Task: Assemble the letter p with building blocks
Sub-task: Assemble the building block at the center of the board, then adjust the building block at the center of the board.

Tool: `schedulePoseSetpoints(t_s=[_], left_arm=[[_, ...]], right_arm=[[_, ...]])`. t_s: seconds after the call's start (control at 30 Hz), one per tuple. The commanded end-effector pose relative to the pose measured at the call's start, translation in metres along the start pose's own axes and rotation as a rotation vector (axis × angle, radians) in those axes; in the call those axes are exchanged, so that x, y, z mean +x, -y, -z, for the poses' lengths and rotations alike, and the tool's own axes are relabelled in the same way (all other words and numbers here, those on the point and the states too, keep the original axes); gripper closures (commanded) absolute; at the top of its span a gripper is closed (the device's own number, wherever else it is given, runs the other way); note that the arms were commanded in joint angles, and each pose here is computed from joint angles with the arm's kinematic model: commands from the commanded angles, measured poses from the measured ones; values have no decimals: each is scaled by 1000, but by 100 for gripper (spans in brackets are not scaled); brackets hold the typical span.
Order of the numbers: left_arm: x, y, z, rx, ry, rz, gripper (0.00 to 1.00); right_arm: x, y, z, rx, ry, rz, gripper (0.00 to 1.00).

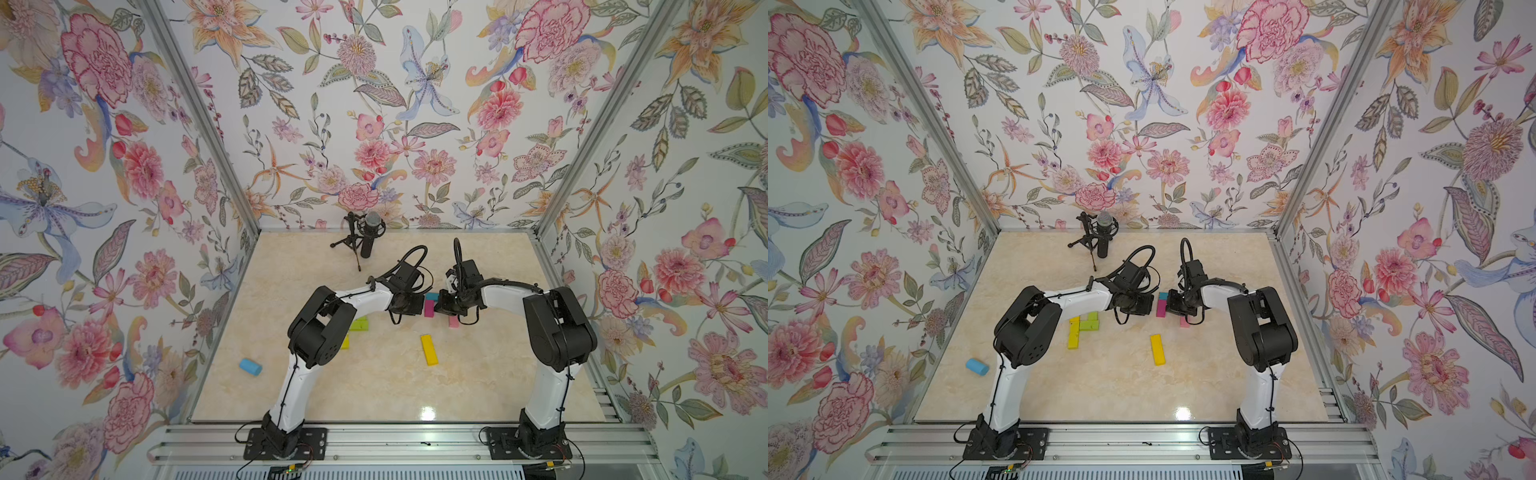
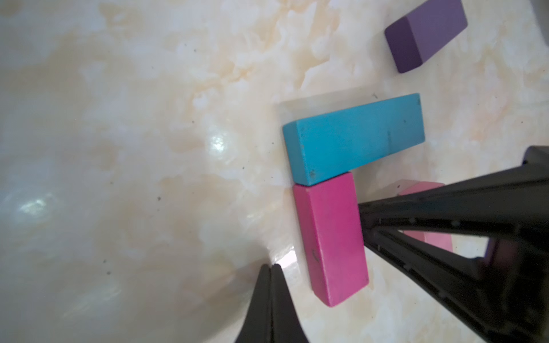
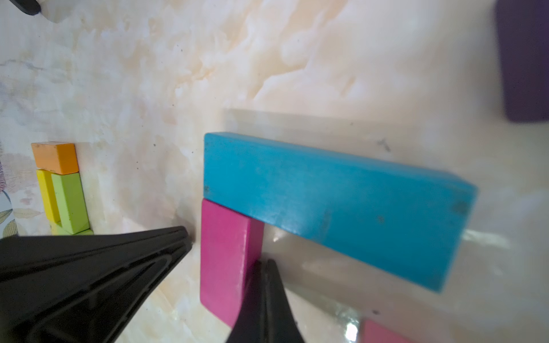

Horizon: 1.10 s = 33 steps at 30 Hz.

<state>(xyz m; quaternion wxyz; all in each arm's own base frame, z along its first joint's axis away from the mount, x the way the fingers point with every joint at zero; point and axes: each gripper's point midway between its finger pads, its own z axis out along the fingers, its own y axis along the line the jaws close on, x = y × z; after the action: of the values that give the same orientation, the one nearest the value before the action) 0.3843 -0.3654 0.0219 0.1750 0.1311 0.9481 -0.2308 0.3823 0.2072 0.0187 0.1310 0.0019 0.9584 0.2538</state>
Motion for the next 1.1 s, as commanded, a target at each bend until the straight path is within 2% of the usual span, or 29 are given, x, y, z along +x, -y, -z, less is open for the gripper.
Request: schedulePoseSetpoints(t_s=[0.0, 0.13, 0.3, 0.43, 0.53, 0.6, 0.73, 1.07], left_arm=[[6, -15, 9, -63, -12, -4, 100], [-4, -21, 24, -114, 30, -3, 100], [-28, -18, 60, -165, 139, -11, 100], [-39, 11, 86, -72, 202, -33, 100], [-37, 45, 94, 24, 194, -81, 100], [-30, 69, 87, 91, 157, -120, 100], [-8, 92, 63, 110, 72, -184, 100], [37, 92, 33, 57, -63, -231, 100]], right_arm=[[15, 16, -9, 46, -60, -23, 100], [13, 14, 6, 58, -22, -20, 100], [2, -4, 57, 49, 112, 24, 100], [-4, -2, 108, 67, 221, 18, 100], [2, 16, 129, 99, 237, -25, 100], [8, 33, 132, 124, 223, -54, 100], [23, 61, 124, 154, 181, -111, 100], [43, 78, 99, 172, 110, -130, 100]])
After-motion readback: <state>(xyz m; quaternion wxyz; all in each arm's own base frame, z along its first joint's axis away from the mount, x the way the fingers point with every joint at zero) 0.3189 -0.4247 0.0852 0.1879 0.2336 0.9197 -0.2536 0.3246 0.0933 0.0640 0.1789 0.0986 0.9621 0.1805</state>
